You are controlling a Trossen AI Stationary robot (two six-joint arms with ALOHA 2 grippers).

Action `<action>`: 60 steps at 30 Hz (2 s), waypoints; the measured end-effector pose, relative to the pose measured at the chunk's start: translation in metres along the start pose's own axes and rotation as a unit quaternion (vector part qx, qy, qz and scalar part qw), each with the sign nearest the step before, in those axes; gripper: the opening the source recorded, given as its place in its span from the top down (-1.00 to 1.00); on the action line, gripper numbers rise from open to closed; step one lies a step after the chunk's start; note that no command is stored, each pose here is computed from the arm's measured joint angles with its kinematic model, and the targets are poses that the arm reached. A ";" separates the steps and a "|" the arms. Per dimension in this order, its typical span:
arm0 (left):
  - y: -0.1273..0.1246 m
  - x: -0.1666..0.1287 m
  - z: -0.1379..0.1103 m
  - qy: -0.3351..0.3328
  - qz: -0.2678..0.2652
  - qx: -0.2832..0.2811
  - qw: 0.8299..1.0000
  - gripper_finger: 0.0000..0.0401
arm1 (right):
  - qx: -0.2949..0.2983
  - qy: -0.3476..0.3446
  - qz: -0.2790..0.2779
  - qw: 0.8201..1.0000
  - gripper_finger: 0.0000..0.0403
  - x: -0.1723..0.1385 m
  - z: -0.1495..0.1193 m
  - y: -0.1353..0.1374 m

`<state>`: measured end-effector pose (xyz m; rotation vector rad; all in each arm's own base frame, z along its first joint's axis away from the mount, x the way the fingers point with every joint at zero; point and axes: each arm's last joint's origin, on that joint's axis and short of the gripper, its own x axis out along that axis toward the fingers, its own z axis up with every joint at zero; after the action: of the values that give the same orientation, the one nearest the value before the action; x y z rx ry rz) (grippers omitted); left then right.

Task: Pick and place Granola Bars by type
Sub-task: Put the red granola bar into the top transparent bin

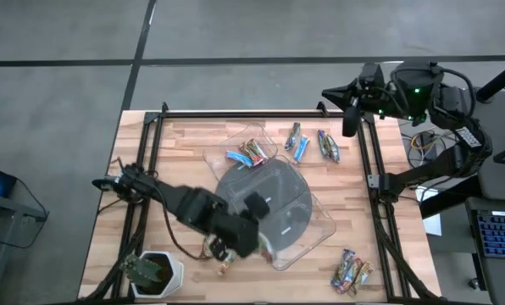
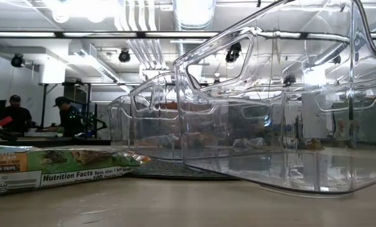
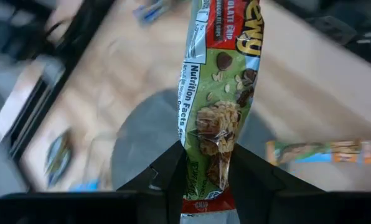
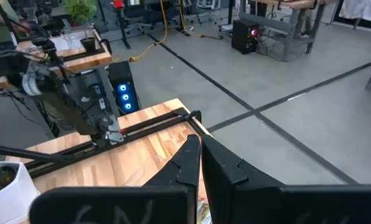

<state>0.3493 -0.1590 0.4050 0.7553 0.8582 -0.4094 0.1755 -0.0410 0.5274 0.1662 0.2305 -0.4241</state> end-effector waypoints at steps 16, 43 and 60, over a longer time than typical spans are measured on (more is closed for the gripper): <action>0.075 -0.046 -0.092 0.034 0.163 -0.216 0.962 0.53 | -0.068 0.012 0.197 0.978 0.96 -0.012 -0.001 0.009; 0.109 0.034 -0.232 0.191 0.117 -0.458 0.861 0.53 | -0.111 0.077 0.221 0.966 0.96 -0.014 -0.015 0.008; 0.089 0.074 -0.268 0.187 0.023 -0.493 0.850 0.53 | -0.110 0.080 0.214 0.967 0.96 -0.014 -0.016 0.007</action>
<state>0.3060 0.0966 0.2703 -0.1241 1.2492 0.2579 0.1632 -0.0257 0.5166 0.0293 0.3895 0.0466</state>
